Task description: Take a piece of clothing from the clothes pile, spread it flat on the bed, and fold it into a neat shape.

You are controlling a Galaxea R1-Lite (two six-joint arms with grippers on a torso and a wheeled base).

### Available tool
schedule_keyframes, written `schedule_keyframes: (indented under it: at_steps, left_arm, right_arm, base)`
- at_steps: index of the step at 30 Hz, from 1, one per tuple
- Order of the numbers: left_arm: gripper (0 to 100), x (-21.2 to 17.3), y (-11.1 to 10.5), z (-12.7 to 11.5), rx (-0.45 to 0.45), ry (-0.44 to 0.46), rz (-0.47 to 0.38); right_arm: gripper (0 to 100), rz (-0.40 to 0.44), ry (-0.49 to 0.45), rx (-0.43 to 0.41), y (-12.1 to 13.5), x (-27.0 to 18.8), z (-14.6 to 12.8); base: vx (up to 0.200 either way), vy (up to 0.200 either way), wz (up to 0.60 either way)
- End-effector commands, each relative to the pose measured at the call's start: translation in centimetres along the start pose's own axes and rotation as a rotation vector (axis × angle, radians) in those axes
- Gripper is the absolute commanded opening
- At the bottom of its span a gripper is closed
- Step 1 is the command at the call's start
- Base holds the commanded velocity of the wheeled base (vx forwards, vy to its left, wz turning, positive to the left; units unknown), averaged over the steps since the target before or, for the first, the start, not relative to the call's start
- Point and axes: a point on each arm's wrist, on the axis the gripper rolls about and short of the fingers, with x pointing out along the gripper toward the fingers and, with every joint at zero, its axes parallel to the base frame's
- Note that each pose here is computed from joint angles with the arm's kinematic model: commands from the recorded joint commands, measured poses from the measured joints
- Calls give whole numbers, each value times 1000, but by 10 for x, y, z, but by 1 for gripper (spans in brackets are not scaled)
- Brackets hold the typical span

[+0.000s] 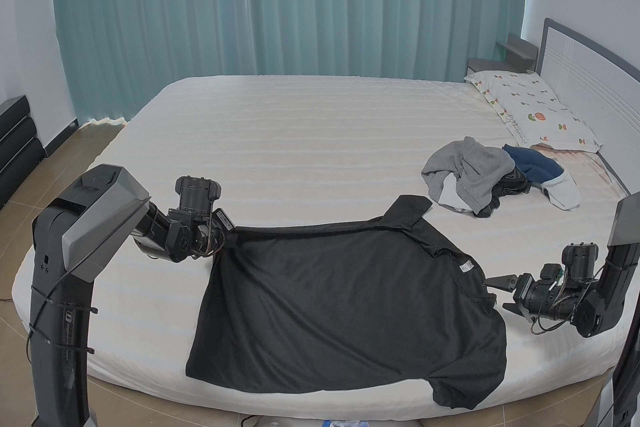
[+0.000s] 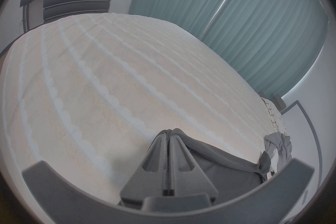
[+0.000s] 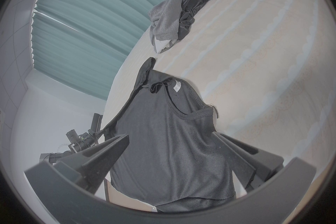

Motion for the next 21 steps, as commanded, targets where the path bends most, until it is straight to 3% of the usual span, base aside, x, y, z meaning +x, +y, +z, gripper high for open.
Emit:
schedule_keyframes:
  at_steps: [1,2,3,16,21]
  left_arm:
    - [0,3,4,3,-8,5,0]
    - [0,6,8,3,-11,16,-1]
    - [100,7,10,4,-15,18,0]
    - [100,19,20,30,-155,-29,-11]
    - [100,5,15,32,-154,22,-1]
  right_arm:
    - [100,-3,12,2,-1,3,-2]
    - [100,-3,14,0,0,3,-3]
    - [100,-3,16,0,0,3,-3]
    - [100,0,12,-2,0,4,-3]
    - [100,-1,10,-2,-1,4,-3]
  base:
    - [0,0,0]
    - [0,0,0]
    - [0,0,0]
    - [0,0,0]
    - [0,0,0]
